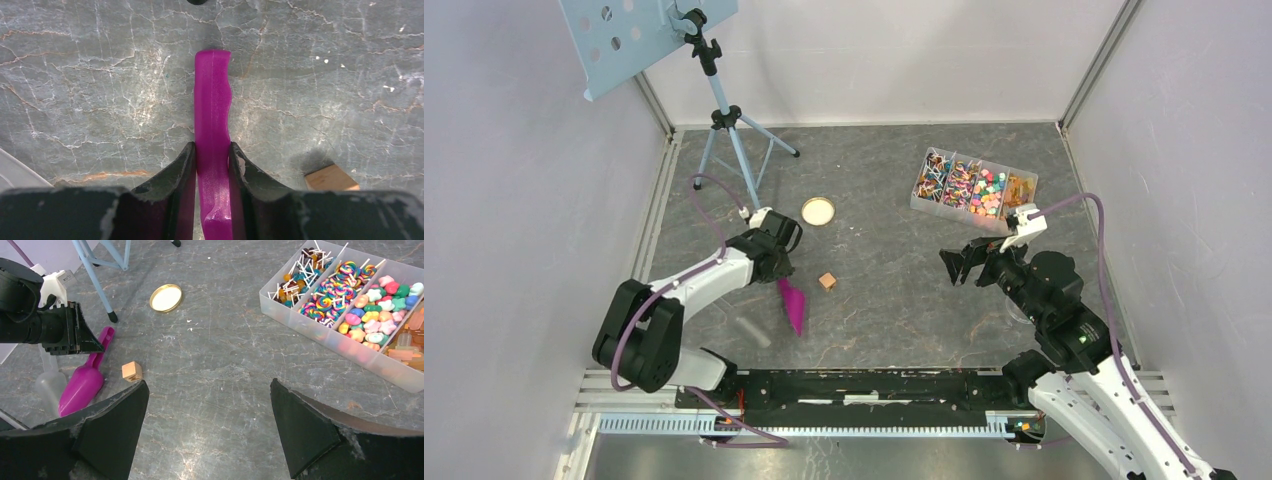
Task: Pack the candies
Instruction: Pick up the spatula from the center of the board, then move the bottle lid to the center of the board.
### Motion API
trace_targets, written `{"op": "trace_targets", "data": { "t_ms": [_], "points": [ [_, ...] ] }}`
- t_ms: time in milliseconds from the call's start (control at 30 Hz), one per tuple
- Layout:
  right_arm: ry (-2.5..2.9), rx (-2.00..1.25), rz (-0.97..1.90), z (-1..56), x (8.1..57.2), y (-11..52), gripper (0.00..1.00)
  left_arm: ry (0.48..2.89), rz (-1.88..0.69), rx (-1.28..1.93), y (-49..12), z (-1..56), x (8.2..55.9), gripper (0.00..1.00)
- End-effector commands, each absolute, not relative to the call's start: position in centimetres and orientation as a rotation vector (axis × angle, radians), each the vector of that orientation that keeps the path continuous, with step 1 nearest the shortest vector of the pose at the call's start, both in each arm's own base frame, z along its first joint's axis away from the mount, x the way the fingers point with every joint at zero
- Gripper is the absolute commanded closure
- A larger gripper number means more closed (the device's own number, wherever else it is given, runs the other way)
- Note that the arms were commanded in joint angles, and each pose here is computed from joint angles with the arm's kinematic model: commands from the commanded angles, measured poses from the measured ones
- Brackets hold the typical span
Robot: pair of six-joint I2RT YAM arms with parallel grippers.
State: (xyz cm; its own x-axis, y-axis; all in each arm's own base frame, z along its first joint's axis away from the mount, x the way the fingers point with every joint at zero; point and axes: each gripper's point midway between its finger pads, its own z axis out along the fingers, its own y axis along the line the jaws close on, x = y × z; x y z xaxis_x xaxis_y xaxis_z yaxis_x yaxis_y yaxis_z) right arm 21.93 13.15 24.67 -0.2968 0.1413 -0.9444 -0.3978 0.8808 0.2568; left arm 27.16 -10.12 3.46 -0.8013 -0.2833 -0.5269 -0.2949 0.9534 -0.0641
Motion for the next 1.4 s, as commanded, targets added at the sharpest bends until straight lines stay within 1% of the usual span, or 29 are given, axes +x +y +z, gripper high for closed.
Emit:
{"op": "trace_targets", "data": {
  "t_ms": [0,167,267,367,433,467,567,600,700,800,900,1000,1067,1167,1267,1367],
  "points": [
    [1.780,-0.190,0.572,24.6,22.2,13.8,0.02,2.483,-0.082,-0.410,-11.1,6.1,28.1,0.78],
    [1.798,-0.190,0.654,23.8,22.0,15.1,0.02,2.451,-0.218,-0.280,-12.9,9.1,28.5,0.84],
    [1.823,-0.162,0.656,23.3,22.3,15.2,0.02,2.411,-0.295,-0.219,-13.8,11.2,28.6,0.86],
    [1.874,-0.095,0.633,22.2,22.8,14.8,0.02,2.335,-0.426,-0.136,-15.3,13.9,28.6,0.87],
    [1.909,-0.043,0.606,21.8,23.1,14.3,0.04,2.280,-0.526,-0.078,-16.5,15.8,28.5,0.87],
    [1.949,0.032,0.555,21.1,23.4,13.4,0.04,2.251,-0.573,-0.052,-17.0,16.9,28.3,0.87],
    [2.055,0.459,0.259,18.4,23.5,7.6,0.03,2.144,-0.740,0.060,-19.0,20.4,27.5,0.87],
    [2.077,0.528,0.178,17.9,23.2,6.4,0.03,2.104,-0.788,0.097,-19.6,21.6,27.2,0.86],
    [2.133,0.570,0.030,16.8,22.8,4.9,0.02,2.019,-0.887,0.191,-20.7,24.2,26.0,0.87],
    [2.147,0.638,-0.104,15.0,22.1,3.2,0.02,1.983,-0.922,0.262,-21.0,25.3,25.0,0.86],
    [2.137,0.685,-0.199,13.9,21.5,1.7,0.05,1.981,-0.919,0.314,-20.8,25.2,24.2,0.87],
    [2.143,0.705,-0.224,12.7,21.2,1.3,0.06,2.002,-0.877,0.350,-20.2,24.1,23.6,0.86],
    [2.161,0.702,-0.214,11.8,21.1,1.6,0.09,2.012,-0.850,0.365,-19.8,23.5,23.4,0.87],
    [2.167,0.723,-0.257,10.0,20.7,1.0,0.18,2.020,-0.814,0.390,-19.3,23.3,23.0,0.86],
    [2.139,0.712,-0.316,8.8,20.5,0.0,0.24,1.969,-0.846,0.425,-19.6,24.4,22.4,0.86],
    [2.131,0.677,-0.313,8.3,20.7,-0.1,0.31,1.931,-0.895,0.459,-20.1,25.0,21.8,0.86]
  ]
}}
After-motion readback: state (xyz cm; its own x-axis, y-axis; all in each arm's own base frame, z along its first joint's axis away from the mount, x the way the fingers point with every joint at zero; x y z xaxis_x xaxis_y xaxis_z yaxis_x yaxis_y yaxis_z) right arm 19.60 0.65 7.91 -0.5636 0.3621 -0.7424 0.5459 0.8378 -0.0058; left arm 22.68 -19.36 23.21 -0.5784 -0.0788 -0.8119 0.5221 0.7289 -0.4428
